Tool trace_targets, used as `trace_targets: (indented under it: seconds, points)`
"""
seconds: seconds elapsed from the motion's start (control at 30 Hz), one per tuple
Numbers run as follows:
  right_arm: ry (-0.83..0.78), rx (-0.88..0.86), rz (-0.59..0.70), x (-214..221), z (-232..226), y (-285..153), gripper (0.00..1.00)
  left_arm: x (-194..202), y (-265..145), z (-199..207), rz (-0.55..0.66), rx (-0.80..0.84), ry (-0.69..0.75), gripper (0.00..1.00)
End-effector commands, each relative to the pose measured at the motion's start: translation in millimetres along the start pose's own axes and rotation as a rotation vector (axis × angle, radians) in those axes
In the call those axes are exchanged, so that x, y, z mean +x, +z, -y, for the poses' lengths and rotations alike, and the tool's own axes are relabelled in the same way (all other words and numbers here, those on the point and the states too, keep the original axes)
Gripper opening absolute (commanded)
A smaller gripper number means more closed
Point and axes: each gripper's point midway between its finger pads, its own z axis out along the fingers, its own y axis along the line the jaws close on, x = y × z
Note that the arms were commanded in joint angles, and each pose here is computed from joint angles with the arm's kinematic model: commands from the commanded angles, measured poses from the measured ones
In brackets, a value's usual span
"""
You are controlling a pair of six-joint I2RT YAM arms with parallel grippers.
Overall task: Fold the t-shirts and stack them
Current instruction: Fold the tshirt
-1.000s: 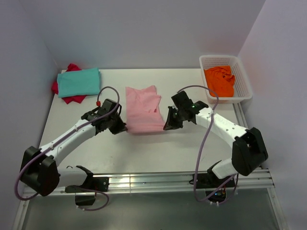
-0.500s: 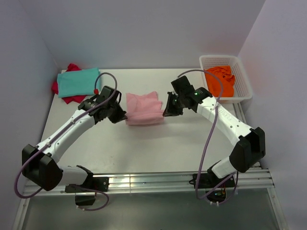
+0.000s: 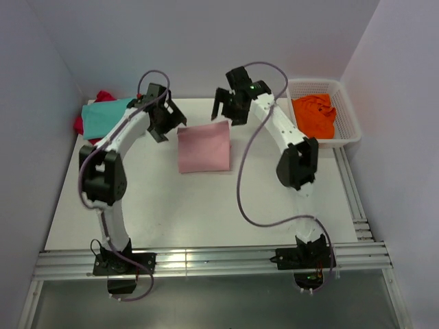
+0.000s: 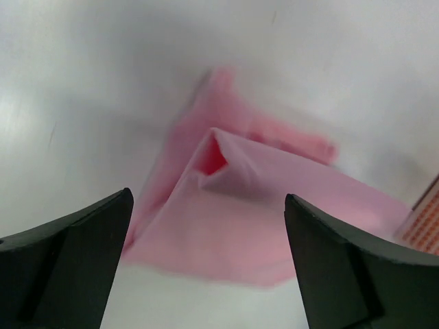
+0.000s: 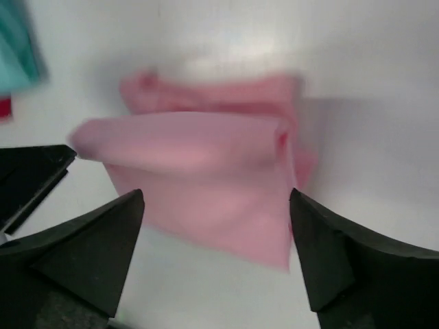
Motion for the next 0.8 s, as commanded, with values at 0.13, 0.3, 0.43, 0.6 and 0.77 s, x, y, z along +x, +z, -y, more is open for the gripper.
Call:
trace_targets:
  seconds: [0.13, 0.3, 0.43, 0.6, 0.77]
  points:
    - [0.189, 0.077, -0.012, -40, 49, 42, 1.0, -83, 60, 37, -0.005, 0.104, 0.017, 1.0]
    - [0.15, 0.036, 0.047, -25, 56, 14, 1.0, -84, 32, 28, 0.054, 0.156, -0.01, 0.99]
    - [0.133, 0.085, -0.031, 15, 77, 10, 1.0, -57, 25, 15, 0.035, 0.211, 0.012, 1.0]
    - [0.124, 0.076, -0.003, 38, 88, -14, 1.0, -7, 37, -8, -0.013, 0.317, 0.049, 1.0]
    - [0.128, 0.104, -0.03, 67, 105, -27, 1.0, 31, 58, -21, -0.047, 0.303, 0.092, 1.0]
